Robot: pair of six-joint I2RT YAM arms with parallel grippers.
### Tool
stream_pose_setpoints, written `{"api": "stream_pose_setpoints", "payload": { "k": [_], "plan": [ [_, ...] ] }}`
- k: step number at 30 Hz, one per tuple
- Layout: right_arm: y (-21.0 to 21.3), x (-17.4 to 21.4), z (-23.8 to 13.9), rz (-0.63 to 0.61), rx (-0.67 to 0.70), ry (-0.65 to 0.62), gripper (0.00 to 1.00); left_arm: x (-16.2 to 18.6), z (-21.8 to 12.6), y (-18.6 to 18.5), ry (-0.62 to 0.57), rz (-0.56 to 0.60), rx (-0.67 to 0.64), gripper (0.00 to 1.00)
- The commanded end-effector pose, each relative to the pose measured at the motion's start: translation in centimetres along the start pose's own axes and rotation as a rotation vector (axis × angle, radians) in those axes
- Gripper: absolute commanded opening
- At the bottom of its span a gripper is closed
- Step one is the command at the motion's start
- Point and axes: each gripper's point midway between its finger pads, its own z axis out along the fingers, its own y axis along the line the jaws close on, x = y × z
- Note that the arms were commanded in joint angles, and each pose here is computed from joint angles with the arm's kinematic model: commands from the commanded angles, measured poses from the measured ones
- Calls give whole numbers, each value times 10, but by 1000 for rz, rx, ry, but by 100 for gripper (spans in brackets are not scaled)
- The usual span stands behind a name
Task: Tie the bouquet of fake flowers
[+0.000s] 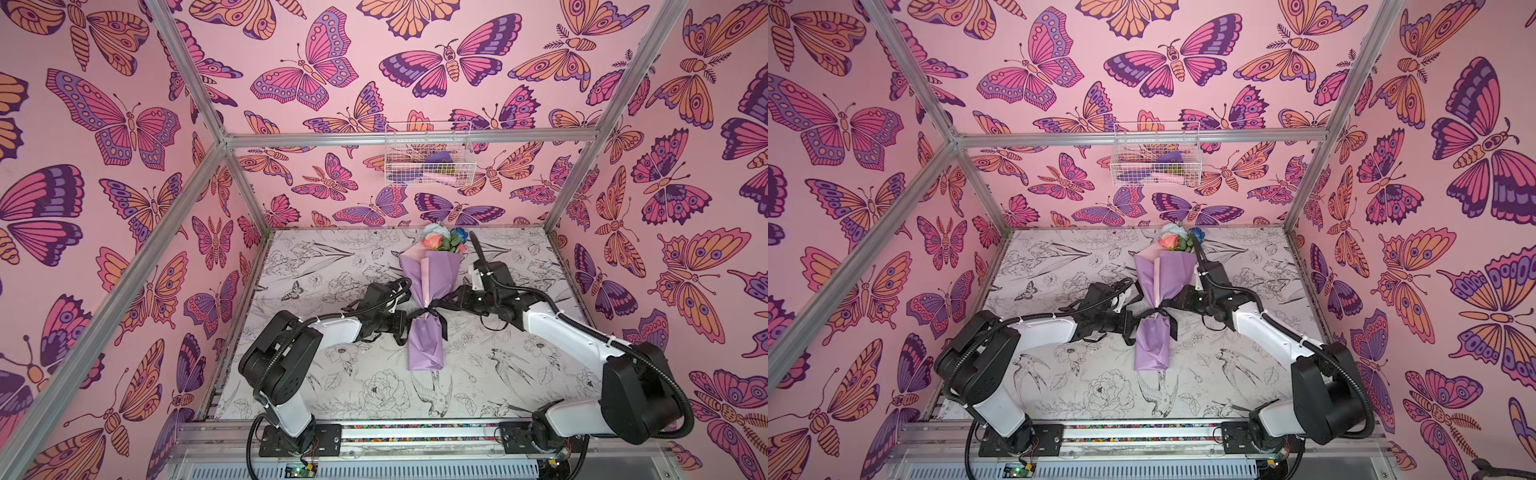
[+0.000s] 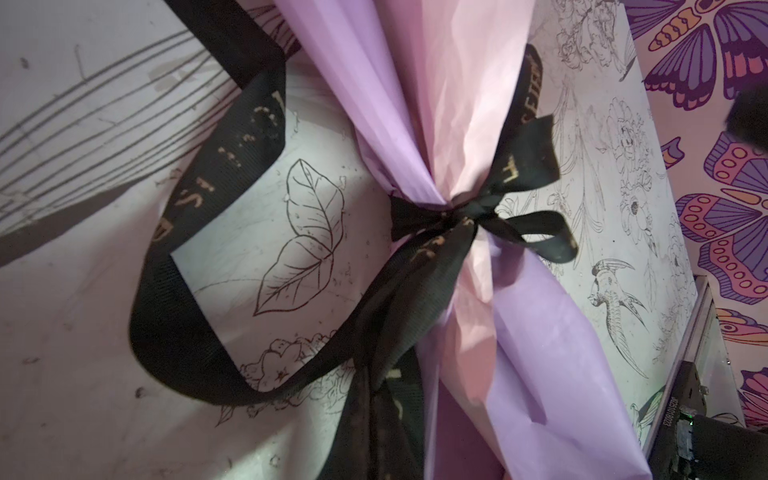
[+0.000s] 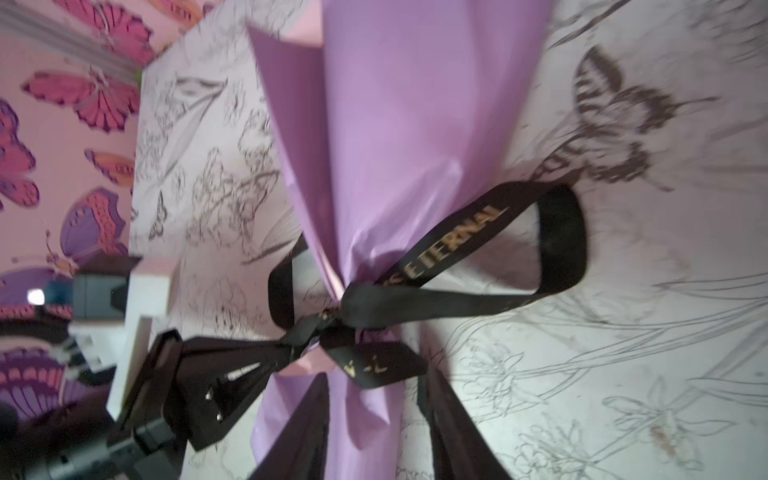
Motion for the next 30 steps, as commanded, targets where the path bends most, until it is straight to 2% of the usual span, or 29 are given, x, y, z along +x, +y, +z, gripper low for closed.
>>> {"api": "stream_pose_setpoints", "payload": {
  "k": [1, 8, 14, 20, 25, 30],
  "plan": [
    [-1, 11, 9, -98, 84, 55, 42, 2, 3, 0, 13, -15, 14, 0],
    [14, 29, 35, -249, 161, 153, 44, 3, 6, -1, 17, -26, 23, 0],
    [24, 29, 41, -283, 154, 162, 46, 4, 7, 0, 22, -33, 26, 0],
    [21, 37, 48, -345, 228, 199, 45, 3, 7, -1, 17, -35, 30, 0],
    [20, 38, 49, -376, 271, 209, 42, 3, 9, 0, 19, -39, 33, 0],
    [18, 35, 47, -382, 296, 195, 32, 5, 11, -1, 23, -47, 40, 0]
  ]
}}
